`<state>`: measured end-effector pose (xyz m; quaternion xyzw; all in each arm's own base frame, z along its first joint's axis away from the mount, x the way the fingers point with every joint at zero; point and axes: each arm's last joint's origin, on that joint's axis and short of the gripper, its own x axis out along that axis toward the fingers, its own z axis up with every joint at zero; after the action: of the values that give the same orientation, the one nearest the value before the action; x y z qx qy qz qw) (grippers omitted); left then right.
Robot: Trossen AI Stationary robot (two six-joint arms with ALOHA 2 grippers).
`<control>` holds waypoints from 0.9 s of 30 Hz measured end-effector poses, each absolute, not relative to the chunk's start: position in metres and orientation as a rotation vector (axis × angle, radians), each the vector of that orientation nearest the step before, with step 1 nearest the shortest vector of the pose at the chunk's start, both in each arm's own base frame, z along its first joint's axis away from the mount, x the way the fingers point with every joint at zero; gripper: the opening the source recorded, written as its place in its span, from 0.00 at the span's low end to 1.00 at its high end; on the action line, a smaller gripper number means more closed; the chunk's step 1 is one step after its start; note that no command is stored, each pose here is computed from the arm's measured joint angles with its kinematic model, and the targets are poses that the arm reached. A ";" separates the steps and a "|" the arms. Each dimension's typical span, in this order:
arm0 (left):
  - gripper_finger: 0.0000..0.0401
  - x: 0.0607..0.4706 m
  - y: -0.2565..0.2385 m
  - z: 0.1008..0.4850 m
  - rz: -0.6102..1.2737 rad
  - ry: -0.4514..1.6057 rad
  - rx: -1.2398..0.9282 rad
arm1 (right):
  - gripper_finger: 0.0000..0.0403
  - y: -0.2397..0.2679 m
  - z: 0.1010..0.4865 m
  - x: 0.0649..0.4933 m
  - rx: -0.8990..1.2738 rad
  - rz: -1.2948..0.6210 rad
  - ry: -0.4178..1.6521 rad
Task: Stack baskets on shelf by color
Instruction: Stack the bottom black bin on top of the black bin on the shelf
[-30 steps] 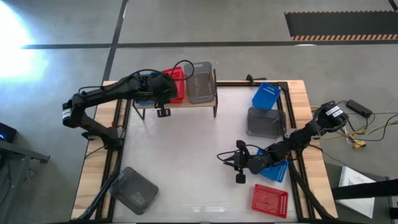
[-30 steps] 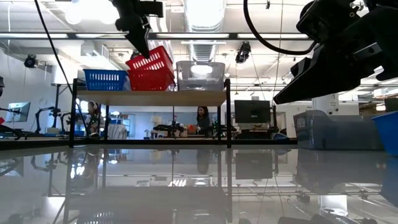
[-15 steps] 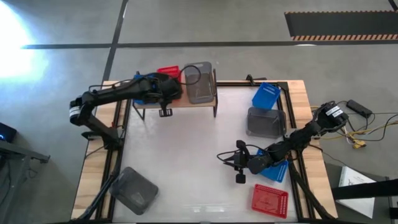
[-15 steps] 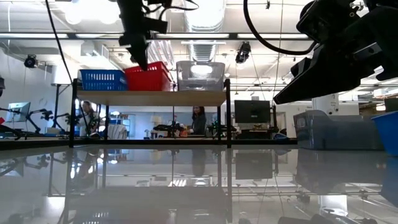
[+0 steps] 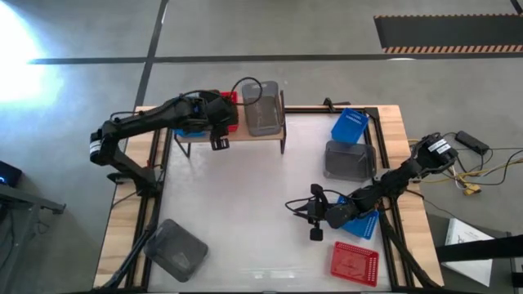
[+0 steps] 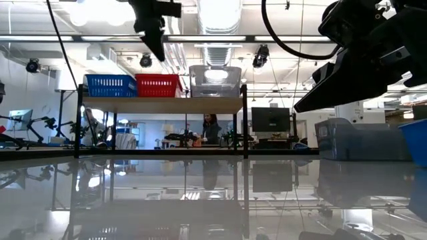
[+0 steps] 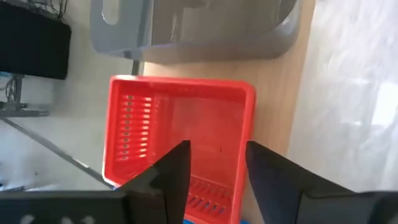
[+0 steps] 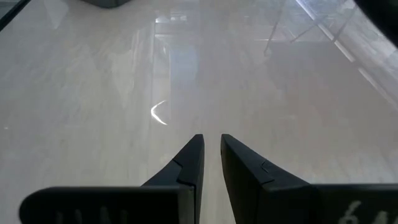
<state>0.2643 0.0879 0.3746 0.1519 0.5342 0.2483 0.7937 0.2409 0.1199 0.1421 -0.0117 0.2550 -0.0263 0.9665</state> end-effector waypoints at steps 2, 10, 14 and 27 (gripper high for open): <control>0.36 0.263 0.083 0.381 0.548 1.109 0.289 | 0.12 0.120 0.142 0.241 -0.023 -0.054 0.515; 0.30 0.258 0.036 0.388 0.546 1.005 0.121 | 0.12 0.120 0.142 0.241 -0.022 -0.056 0.515; 0.24 0.262 -0.004 0.376 0.485 0.990 0.071 | 0.12 0.120 0.142 0.241 -0.015 -0.057 0.515; 0.09 0.237 -0.149 0.320 0.344 1.063 -0.130 | 0.12 0.120 0.142 0.241 -0.012 -0.053 0.510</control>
<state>0.2372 -0.1491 0.3196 -0.0618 0.5041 0.1631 0.8458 0.2410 0.1199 0.1423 -0.0060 0.2524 -0.0261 0.9672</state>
